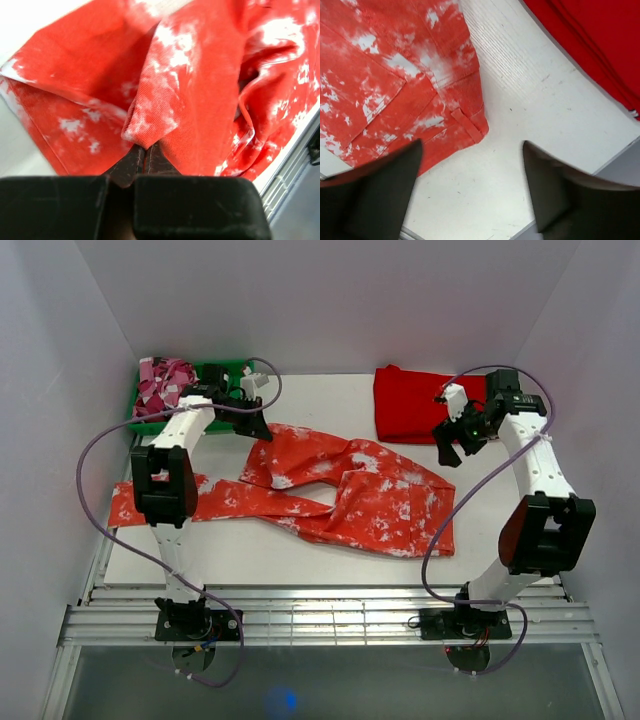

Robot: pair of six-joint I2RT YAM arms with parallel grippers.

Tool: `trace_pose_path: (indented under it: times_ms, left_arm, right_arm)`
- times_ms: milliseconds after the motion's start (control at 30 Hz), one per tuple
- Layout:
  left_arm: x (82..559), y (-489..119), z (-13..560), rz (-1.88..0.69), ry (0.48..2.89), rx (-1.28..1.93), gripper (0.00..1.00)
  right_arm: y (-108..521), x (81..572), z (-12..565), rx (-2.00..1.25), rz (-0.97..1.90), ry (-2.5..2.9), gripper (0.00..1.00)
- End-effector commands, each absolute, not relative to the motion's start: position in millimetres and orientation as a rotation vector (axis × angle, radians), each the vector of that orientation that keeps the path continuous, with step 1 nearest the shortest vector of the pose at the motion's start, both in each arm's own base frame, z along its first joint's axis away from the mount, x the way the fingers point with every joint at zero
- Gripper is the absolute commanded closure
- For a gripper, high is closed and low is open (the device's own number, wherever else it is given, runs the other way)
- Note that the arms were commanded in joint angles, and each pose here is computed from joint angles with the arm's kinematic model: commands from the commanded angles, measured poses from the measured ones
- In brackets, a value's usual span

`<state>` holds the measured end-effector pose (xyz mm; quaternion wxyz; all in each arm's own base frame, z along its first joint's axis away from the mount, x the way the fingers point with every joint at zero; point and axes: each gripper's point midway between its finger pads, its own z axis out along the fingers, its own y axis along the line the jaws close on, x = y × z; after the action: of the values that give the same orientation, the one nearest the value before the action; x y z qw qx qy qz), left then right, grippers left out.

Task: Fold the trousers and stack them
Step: Flatten the trousers out

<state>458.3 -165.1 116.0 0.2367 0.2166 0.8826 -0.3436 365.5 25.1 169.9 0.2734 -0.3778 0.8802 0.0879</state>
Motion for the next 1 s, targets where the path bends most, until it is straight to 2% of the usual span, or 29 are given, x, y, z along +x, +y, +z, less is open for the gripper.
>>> trace_pose_path:
  times_ms: [0,167,400,500,533,600,700,733,800,867,900,933,967]
  left_arm:
    - [438.9,-149.2,169.3,-0.832,2.271,0.748,1.0]
    - [434.9,-144.3,160.3,-0.808,2.314,0.756,1.0]
    - [443.5,-141.8,166.2,-0.78,2.331,0.717,1.0]
    - [447.8,-141.3,170.7,-0.767,2.325,0.713,1.0]
    - [448.4,-140.7,171.8,-0.757,2.33,0.71,1.0]
    - [451.9,-140.1,175.1,-0.747,2.328,0.713,1.0]
    - [455.4,-139.3,173.9,-0.739,2.332,0.717,1.0]
    - [455.7,-139.5,173.8,-0.74,2.331,0.719,1.0]
    - [455.9,-140.5,171.2,-0.757,2.335,0.714,1.0]
    - [456.0,-141.6,169.5,-0.765,2.342,0.708,1.0]
    - [456.6,-141.9,169.6,-0.766,2.34,0.709,1.0]
    - [457.0,-141.9,169.4,-0.765,2.339,0.711,1.0]
    - [458.6,-141.5,171.2,-0.758,2.336,0.709,1.0]
  right_arm:
    - [37.4,371.0,115.4,-1.008,0.446,2.482,0.02]
    - [60.8,394.9,88.5,-0.936,0.698,2.508,0.04]
    - [68.3,427.2,50.8,-0.9,0.791,2.531,0.0]
    - [80.2,426.9,50.3,-0.93,0.903,2.505,0.23]
    - [83.8,418.1,53.4,-0.956,0.949,2.505,0.39]
    - [89.9,406.3,66.7,-0.985,1.002,2.476,0.48]
    - [88.6,387.9,74.9,-1.093,0.947,2.461,0.43]
    - [84.8,387.3,73.1,-1.117,0.899,2.468,0.31]
    - [83.5,383.4,68.6,-1.126,0.878,2.483,0.19]
    - [82.2,377.5,52.9,-1.125,0.889,2.541,0.18]
    - [82.0,376.2,48.9,-1.122,0.901,2.557,0.21]
    - [83.7,375.1,45.7,-1.114,0.926,2.563,0.4]
    - [84.7,373.3,40.7,-1.105,0.951,2.576,0.52]
